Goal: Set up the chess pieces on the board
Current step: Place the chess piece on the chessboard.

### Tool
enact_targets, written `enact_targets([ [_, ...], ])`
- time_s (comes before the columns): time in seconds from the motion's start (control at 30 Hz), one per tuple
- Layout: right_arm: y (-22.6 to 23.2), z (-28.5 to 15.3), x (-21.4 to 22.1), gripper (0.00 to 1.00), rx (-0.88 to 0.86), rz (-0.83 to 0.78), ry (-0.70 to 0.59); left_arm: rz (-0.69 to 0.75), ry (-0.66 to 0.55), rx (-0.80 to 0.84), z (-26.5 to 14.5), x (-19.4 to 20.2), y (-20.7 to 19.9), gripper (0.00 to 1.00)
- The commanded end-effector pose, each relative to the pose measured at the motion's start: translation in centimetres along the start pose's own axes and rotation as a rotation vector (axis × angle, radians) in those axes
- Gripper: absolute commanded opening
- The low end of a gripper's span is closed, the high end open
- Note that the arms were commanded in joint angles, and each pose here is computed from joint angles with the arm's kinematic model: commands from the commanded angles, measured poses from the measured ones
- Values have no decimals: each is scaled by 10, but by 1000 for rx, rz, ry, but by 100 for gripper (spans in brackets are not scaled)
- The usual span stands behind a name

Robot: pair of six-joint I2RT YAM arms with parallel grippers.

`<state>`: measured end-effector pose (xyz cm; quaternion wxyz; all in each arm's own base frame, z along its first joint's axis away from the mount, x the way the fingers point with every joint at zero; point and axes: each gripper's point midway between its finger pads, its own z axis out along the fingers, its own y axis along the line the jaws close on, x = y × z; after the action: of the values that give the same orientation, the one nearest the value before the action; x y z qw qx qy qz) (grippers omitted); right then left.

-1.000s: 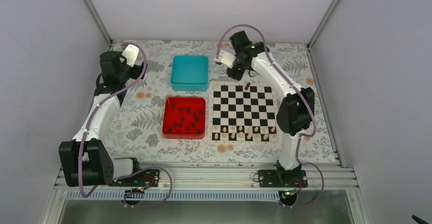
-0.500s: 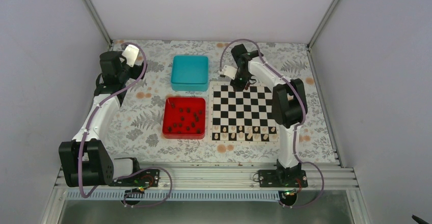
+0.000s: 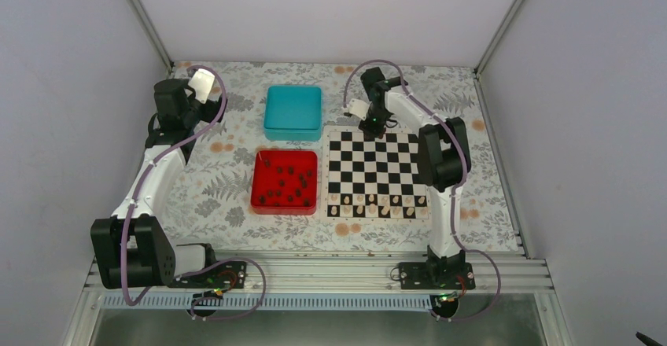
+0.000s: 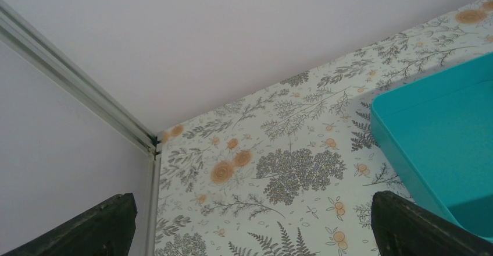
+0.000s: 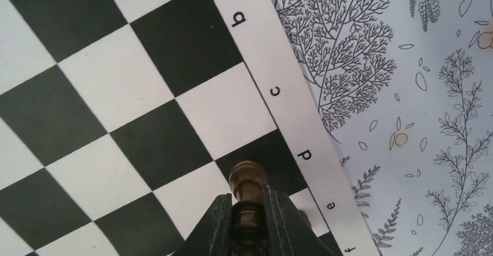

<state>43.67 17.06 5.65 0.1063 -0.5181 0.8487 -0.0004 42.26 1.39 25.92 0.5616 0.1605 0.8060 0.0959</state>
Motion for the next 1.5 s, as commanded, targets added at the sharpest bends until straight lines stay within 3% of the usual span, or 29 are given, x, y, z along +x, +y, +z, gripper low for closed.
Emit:
enact_targets([
  [0.0,-12,4,-3,5,16,-4,-5,-2,-24,1,-5,-6,1,100],
  [1.47,-9,24,7,5,-49,9,23,1,-14,16,0,-2,-1,100],
])
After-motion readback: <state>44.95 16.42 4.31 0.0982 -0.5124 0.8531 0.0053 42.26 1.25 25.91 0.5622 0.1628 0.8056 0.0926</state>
